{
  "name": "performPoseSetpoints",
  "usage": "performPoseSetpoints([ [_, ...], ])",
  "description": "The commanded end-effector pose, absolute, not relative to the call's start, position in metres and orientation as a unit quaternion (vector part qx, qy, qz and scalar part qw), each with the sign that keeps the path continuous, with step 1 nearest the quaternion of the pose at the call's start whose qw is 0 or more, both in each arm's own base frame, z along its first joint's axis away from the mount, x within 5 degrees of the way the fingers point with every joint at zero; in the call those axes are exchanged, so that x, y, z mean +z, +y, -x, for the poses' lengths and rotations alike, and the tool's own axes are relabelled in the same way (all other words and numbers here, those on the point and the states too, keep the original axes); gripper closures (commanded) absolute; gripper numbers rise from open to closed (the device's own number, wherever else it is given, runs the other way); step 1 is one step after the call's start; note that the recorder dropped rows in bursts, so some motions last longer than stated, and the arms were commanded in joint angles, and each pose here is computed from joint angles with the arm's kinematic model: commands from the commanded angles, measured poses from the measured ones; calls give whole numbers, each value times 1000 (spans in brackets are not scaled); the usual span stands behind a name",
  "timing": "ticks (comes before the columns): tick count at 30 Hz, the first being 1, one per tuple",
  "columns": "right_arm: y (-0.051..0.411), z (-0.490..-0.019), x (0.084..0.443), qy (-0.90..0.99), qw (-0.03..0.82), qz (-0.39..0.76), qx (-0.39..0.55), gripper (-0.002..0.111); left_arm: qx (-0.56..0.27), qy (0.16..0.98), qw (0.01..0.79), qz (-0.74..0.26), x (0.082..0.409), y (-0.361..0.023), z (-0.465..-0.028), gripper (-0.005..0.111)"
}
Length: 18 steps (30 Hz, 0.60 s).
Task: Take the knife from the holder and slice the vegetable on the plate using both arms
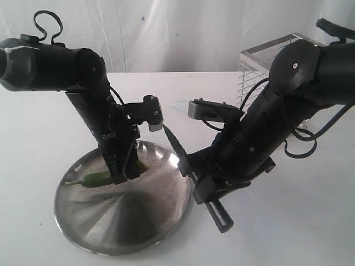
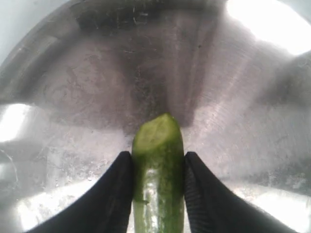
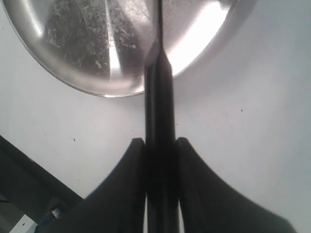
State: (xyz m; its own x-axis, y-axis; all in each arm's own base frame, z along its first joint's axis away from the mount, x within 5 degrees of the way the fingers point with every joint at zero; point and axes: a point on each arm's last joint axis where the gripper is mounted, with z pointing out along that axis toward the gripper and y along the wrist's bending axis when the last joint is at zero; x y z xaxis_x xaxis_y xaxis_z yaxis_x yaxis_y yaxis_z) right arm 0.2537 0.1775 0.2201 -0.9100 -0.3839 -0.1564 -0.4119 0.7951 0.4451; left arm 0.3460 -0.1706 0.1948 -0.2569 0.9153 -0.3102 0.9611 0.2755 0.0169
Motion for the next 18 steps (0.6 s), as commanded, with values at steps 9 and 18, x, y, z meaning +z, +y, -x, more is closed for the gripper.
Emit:
performPoseSetpoints([
  [9,176,-252,222,952,26,187,241,108,-130,825,53,-548,177,-170,-339,99],
  [18,176,-251,222,954,17,179,242,108,-129,827,57,-544,178,-170,-340,53],
])
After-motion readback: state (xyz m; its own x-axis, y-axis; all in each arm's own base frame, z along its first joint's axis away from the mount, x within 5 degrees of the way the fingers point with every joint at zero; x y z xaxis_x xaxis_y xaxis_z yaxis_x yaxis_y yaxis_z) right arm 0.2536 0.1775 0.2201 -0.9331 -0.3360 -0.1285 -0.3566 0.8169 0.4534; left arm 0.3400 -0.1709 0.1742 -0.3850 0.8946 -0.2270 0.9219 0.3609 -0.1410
